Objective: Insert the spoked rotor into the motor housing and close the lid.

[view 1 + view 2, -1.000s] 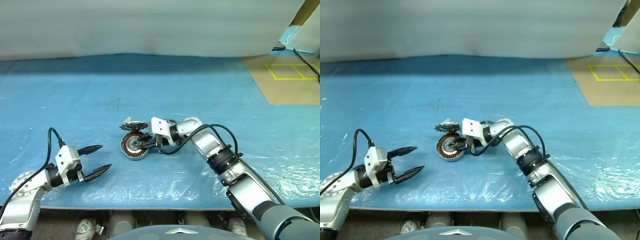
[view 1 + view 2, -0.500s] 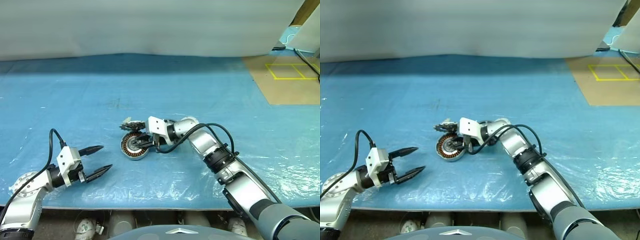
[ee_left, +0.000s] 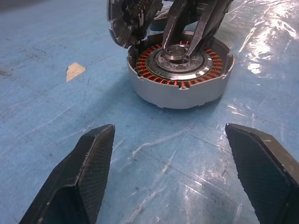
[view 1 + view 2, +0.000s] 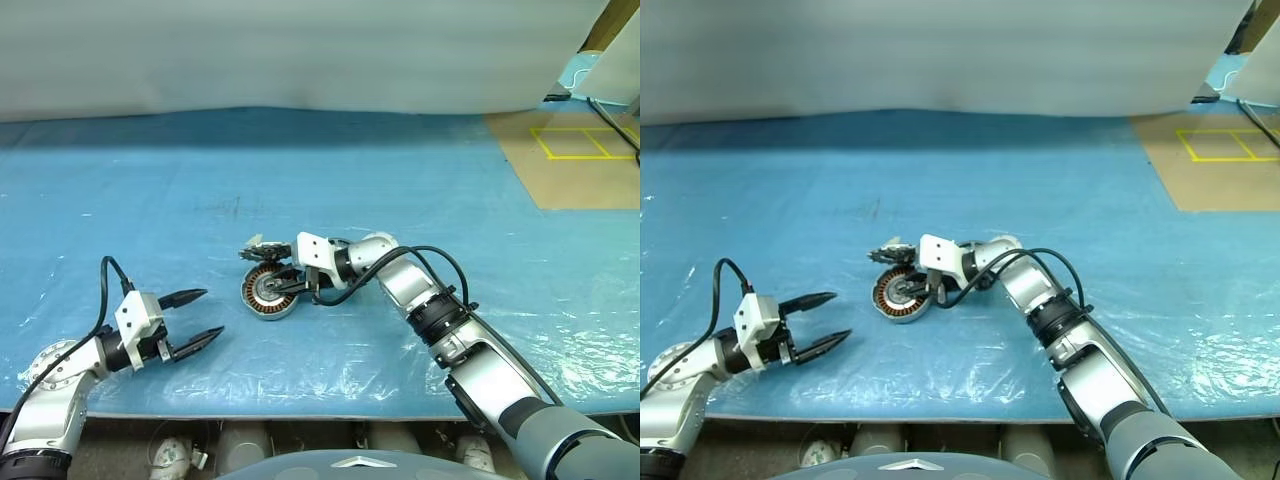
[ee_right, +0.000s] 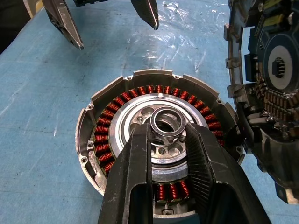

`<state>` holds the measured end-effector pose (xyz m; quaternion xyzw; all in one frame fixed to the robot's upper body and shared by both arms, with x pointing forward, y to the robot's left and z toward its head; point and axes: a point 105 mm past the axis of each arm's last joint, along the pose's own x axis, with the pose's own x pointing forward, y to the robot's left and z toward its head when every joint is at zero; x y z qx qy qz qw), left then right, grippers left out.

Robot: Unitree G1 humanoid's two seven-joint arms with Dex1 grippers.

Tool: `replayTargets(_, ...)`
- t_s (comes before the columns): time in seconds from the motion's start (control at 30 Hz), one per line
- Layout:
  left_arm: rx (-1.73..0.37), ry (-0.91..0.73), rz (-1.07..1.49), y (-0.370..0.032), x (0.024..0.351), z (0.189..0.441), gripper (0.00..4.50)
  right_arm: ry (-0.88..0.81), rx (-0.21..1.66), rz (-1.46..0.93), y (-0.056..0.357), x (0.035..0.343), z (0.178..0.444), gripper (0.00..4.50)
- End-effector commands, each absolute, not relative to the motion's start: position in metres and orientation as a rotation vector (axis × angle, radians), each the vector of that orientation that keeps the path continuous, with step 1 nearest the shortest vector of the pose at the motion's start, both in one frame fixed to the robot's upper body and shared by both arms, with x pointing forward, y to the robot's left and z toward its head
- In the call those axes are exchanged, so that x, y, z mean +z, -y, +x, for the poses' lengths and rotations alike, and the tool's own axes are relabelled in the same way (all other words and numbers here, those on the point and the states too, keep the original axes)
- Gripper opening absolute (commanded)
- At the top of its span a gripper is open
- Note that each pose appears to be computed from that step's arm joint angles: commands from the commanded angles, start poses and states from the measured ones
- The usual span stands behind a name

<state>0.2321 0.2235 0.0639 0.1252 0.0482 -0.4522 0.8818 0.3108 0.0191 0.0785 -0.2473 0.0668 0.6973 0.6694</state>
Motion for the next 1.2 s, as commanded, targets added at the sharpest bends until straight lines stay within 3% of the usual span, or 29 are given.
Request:
replayTargets(0.03,-0.959,-0.077,0.285,-0.221,0.0686,0.2324,3.98,-0.124,1.591,-0.579,-0.0212,0.0848,0.3092,0.66)
replayTargets(1.2,-0.966,-0.075,0.305,-0.2191,0.0625,0.233,3.98,-0.147,1.582,-0.58,-0.0181,0.0778,0.3097,0.66)
